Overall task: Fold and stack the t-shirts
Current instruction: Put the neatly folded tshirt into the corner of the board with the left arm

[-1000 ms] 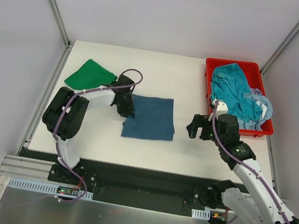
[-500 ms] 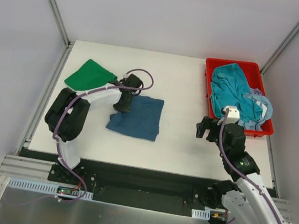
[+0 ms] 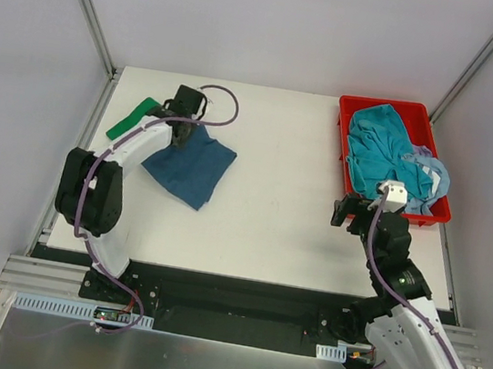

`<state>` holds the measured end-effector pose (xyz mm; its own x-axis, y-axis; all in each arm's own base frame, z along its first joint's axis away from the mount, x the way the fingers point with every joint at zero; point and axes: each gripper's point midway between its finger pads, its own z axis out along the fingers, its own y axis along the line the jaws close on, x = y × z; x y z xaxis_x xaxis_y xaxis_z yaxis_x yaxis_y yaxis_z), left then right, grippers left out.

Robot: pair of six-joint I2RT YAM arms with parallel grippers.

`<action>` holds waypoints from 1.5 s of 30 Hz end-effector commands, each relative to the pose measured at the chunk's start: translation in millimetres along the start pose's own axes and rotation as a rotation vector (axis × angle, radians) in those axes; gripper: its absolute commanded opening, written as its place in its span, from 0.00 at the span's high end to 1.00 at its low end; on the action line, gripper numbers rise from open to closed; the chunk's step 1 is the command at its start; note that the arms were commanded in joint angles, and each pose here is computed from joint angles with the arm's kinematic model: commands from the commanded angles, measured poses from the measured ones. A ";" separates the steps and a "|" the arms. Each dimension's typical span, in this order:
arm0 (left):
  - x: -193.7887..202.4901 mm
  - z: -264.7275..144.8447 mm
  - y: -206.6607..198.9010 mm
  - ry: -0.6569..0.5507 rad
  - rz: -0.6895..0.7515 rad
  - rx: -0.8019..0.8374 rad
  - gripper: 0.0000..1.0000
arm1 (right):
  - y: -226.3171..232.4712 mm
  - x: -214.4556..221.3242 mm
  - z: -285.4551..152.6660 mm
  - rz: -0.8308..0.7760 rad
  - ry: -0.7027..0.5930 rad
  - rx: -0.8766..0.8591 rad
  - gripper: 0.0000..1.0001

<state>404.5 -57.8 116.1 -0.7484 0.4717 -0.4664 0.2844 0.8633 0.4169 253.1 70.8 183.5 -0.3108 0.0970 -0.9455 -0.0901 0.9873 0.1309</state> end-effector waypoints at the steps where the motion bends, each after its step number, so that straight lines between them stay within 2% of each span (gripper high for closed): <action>1: -48.7 -35.4 48.1 -0.184 0.072 -0.026 1.00 | -4.8 -9.9 5.2 0.000 -0.039 0.033 0.04; 5: -60.8 -45.9 54.4 -0.235 0.156 -0.015 1.00 | -6.7 -6.6 9.6 -0.006 -0.022 0.050 0.04; 11: -65.2 -52.9 75.3 -0.229 0.214 -0.088 1.00 | -12.9 -4.0 11.7 -0.001 -0.016 0.089 0.04; 21: -82.2 -85.5 102.8 -0.289 0.173 -0.175 1.00 | -17.7 0.7 14.5 0.002 0.001 0.119 0.04; 35: -97.1 -124.9 116.5 -0.397 0.111 -0.190 1.00 | -20.4 2.4 12.3 0.016 0.003 0.135 0.04; 39: -98.8 -125.7 120.2 -0.398 0.103 -0.199 1.00 | -21.6 2.9 12.1 0.019 0.003 0.141 0.04; 45: -89.4 -99.8 131.5 -0.324 0.106 -0.220 1.00 | -22.9 4.3 12.5 0.016 0.009 0.148 0.04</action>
<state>438.4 -24.0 266.9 -0.4855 0.6404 -0.5951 0.2771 0.7583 0.5900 263.0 55.0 167.7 -0.3480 0.0900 -0.9332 0.0243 0.9959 0.0870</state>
